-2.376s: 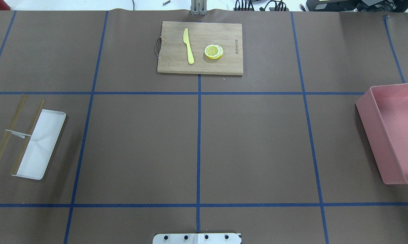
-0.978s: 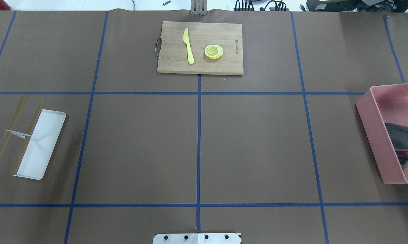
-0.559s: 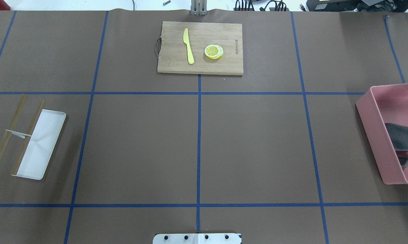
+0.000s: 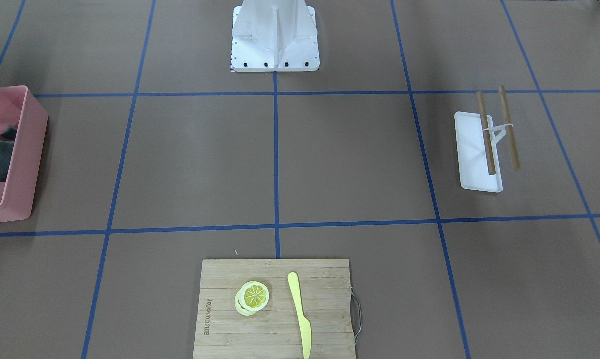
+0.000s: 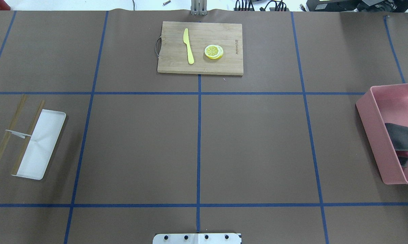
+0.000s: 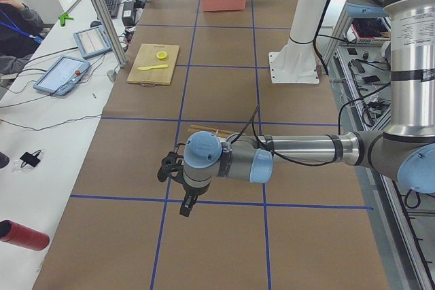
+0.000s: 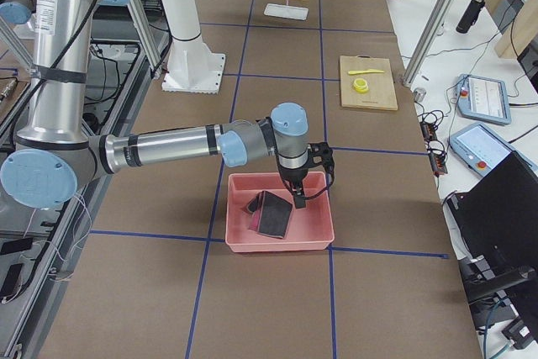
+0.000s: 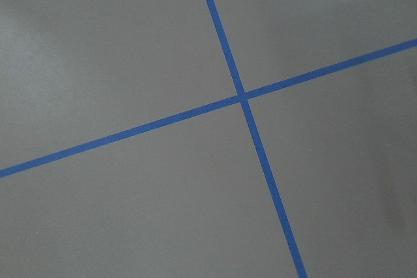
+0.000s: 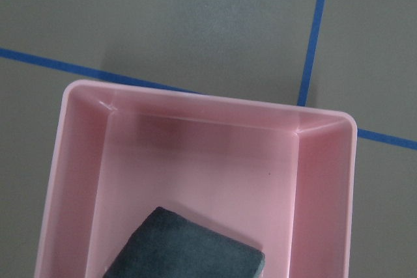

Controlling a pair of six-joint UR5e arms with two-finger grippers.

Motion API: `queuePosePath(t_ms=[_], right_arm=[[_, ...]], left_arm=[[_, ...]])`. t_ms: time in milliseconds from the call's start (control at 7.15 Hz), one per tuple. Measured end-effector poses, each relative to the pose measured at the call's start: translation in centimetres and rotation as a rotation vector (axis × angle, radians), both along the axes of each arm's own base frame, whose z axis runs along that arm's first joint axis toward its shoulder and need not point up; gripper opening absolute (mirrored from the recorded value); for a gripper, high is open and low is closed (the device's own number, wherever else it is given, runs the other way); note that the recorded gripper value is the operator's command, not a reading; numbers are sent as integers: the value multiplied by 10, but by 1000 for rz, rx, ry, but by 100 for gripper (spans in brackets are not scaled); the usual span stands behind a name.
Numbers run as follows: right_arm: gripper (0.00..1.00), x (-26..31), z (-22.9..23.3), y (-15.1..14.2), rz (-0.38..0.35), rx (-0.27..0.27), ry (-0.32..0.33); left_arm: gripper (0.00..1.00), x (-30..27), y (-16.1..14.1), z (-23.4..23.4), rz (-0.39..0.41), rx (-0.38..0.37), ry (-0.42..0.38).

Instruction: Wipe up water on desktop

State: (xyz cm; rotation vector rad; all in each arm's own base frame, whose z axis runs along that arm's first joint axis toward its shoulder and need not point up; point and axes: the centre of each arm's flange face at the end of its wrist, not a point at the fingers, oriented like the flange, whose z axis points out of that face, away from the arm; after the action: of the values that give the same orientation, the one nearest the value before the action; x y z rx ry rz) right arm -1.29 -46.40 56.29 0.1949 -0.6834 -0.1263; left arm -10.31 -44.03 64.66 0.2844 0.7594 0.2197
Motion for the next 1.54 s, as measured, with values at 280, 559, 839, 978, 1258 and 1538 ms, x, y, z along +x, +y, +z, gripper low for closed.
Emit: queuePosePath(t_ms=[280, 559, 839, 978, 1258, 1538], right_arm=[[100, 33, 16, -17, 52, -20, 16], [100, 59, 46, 5, 33, -26, 45], [100, 69, 68, 23, 44, -68, 78], [100, 71, 70, 26, 47, -73, 85], [100, 69, 62, 19, 24, -98, 76], [100, 68, 49, 9, -77, -118, 79]], left_arm=[[98, 0, 1, 1, 0, -3, 0], [98, 0, 1, 2, 0, -4, 0], [98, 0, 3, 3, 0, -7, 1], [98, 0, 4, 4, 0, -8, 2], [98, 0, 5, 4, 0, -9, 2], [98, 0, 5, 5, 0, -11, 2]])
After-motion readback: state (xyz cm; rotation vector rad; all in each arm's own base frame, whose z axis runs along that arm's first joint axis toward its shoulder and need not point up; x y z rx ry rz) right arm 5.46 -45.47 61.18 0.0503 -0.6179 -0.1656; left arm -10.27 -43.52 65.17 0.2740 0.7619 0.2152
